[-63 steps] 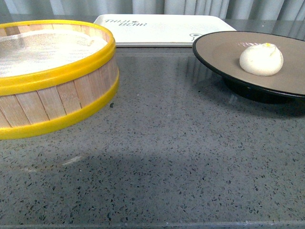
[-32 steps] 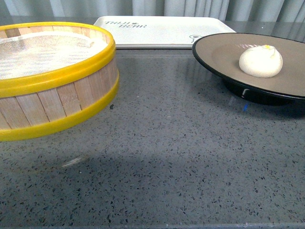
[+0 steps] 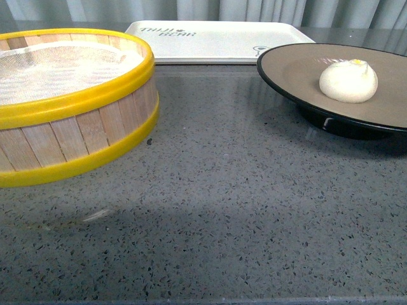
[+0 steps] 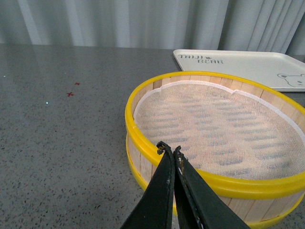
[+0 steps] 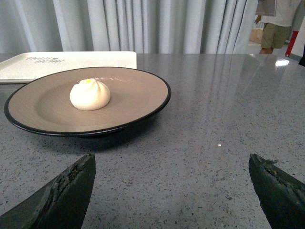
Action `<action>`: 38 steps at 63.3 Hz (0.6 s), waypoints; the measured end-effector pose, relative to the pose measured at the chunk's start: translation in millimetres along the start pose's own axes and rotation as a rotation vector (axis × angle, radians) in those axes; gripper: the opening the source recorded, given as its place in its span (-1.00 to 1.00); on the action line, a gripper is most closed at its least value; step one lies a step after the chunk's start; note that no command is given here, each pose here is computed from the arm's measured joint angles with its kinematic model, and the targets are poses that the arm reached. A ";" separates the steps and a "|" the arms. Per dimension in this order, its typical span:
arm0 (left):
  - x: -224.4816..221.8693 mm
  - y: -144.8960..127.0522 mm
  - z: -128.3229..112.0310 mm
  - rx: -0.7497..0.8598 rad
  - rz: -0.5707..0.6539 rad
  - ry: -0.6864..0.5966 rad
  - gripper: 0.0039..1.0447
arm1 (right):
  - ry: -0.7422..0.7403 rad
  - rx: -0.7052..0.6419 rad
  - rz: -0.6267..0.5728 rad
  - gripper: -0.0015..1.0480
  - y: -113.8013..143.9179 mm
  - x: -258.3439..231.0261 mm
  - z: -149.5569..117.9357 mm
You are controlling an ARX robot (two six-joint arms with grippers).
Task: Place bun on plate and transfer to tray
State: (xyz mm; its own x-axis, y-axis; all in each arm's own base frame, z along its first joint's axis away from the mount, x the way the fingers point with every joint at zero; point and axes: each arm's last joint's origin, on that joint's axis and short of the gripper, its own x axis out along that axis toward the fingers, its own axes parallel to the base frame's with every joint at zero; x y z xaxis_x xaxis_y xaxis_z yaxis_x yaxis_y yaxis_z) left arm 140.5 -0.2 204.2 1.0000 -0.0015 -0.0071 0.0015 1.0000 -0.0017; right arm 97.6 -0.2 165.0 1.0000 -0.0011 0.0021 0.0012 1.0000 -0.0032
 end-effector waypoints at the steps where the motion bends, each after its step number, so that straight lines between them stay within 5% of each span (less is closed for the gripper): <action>1: -1.0 0.0 -1.3 0.000 0.000 -0.001 -0.93 | 0.000 0.000 0.000 0.83 0.0 0.0 0.0; 38: -24.9 0.1 -29.3 0.000 0.000 -0.006 -0.93 | 0.000 0.000 0.000 0.83 0.0 0.0 0.1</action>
State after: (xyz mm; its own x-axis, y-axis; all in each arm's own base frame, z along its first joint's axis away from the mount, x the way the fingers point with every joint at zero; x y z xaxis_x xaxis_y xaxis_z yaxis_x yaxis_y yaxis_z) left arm 115.5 -0.2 175.1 1.0000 -0.0015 -0.0013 0.0015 1.0000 -0.0017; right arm 97.6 -0.1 165.2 1.0000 -0.0008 0.0025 0.0008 1.0000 -0.0032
